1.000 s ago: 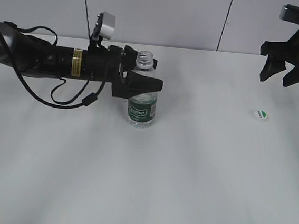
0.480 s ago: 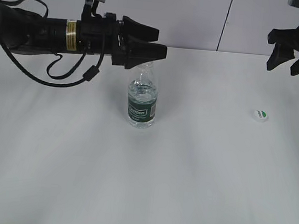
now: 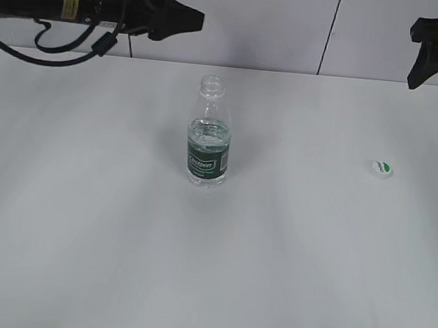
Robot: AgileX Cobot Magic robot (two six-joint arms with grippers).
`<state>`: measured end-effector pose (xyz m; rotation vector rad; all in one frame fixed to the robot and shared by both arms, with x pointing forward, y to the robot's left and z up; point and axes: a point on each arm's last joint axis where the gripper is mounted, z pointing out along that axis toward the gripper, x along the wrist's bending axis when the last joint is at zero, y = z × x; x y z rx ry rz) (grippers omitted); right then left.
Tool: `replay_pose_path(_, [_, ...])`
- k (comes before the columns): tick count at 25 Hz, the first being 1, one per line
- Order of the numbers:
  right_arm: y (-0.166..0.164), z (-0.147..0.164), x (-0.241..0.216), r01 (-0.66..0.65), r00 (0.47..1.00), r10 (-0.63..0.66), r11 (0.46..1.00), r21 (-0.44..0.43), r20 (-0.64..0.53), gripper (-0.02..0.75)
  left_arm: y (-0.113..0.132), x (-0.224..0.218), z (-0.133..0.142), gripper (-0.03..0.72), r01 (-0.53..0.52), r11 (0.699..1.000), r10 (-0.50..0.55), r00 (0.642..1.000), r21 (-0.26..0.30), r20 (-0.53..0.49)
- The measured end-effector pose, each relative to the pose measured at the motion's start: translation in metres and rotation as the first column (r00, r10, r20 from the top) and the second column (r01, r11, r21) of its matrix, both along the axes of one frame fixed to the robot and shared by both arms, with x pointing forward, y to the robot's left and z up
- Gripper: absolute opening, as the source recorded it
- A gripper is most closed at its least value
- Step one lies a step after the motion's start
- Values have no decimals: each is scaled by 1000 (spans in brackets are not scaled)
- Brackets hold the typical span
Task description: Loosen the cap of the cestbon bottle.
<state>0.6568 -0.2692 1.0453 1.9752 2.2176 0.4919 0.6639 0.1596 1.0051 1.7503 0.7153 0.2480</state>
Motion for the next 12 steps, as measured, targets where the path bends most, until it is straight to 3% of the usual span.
replay_pose_path(4, [0,1,-5,-10,999,10,1000,-1,-50,447,24,6,7,526,-191,978,198,978,87,-72])
replay_pose_path(8, [0,0,-8,-15,996,15,1000,-1,-88,447,46,11,6,525,-324,933,342,934,158,-105])
replay_pose_path(12, [0,1,-9,-17,995,17,1000,-1,-98,447,68,16,5,525,-426,891,447,883,157,-142])
